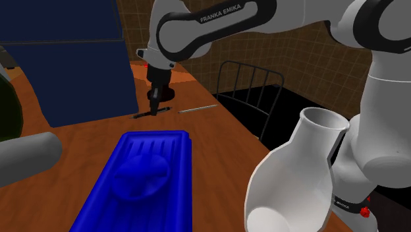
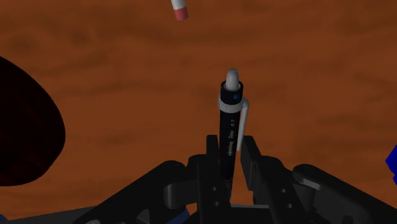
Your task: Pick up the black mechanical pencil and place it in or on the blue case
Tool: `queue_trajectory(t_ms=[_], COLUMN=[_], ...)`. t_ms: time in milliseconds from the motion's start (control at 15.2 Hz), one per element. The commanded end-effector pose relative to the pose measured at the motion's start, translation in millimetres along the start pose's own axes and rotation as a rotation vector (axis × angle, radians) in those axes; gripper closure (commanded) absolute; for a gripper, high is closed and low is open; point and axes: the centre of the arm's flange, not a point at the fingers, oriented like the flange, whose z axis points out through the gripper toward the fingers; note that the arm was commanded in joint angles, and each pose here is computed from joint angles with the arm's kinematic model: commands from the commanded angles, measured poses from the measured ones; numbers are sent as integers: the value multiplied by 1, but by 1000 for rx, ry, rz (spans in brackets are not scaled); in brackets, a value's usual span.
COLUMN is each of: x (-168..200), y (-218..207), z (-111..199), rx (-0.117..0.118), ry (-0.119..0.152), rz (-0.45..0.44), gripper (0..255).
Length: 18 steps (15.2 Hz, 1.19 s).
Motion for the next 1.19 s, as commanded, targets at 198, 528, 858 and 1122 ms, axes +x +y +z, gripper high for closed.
queue_trajectory(t_ms=[198,528,858,1122], x=[7,14,21,26], y=[-1,-2,-3,-3], z=[-25,-51,-76,-97], rx=[0,0,0,0], ry=[0,0,0,0], rz=[0,0,0,0], gripper=[255,255,255,255])
